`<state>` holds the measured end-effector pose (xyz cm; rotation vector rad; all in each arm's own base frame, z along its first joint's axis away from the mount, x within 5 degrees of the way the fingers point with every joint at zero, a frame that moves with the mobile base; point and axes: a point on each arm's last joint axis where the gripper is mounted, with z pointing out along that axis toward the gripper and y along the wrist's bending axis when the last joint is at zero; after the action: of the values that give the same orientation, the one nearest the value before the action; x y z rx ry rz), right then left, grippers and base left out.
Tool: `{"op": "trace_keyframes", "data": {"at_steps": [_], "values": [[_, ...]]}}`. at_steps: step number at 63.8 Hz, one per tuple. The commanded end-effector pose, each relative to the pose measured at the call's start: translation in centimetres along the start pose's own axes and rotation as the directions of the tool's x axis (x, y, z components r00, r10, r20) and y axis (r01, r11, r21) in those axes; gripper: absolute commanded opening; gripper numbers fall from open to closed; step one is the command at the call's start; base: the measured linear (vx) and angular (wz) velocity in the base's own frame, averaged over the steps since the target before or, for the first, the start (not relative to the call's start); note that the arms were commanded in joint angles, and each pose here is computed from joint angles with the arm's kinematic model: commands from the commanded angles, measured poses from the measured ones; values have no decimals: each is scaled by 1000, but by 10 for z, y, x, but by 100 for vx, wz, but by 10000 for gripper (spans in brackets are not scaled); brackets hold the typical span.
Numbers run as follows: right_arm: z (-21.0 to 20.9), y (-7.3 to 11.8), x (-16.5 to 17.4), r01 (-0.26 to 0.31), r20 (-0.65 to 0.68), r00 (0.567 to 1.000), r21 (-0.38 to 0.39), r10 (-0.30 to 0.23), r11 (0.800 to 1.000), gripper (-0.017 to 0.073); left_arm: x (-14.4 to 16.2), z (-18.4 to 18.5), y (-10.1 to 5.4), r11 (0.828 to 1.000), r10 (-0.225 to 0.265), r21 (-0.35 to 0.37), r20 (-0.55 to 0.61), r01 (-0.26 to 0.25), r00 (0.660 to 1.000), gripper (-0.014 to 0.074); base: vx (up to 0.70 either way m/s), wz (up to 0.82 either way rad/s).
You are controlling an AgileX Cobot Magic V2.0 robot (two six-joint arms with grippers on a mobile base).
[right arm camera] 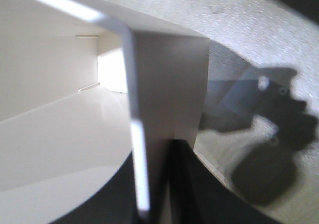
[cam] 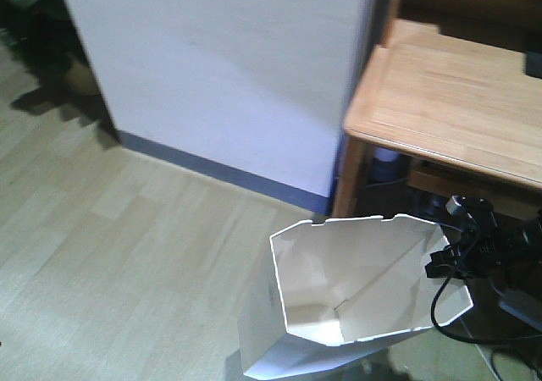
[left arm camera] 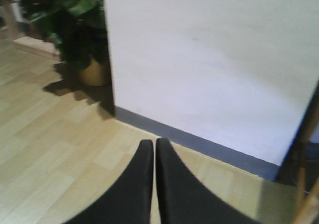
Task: Move trash bin to bedside with robot
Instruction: 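Hold the bin with the right gripper while the base turns toward the bed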
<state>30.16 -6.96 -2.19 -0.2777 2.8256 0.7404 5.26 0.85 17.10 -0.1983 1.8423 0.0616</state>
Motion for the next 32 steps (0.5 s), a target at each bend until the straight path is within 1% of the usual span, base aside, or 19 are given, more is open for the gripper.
{"op": "trace_keyframes", "data": {"at_steps": [1,14,32], "values": [[-23,27,-20,9,100,995,-201,11,980,-5,-5,-1,-1,1000,-6,11,76,5,997,-6,-4,62],[-23,27,-20,9,100,995,-201,11,980,-5,-5,-1,-1,1000,-6,11,76,5,997,-6,-1,58],[-23,27,-20,9,100,995,-201,11,980,-5,-5,-1,-1,1000,-6,11,76,5,997,-6,4,48]]}}
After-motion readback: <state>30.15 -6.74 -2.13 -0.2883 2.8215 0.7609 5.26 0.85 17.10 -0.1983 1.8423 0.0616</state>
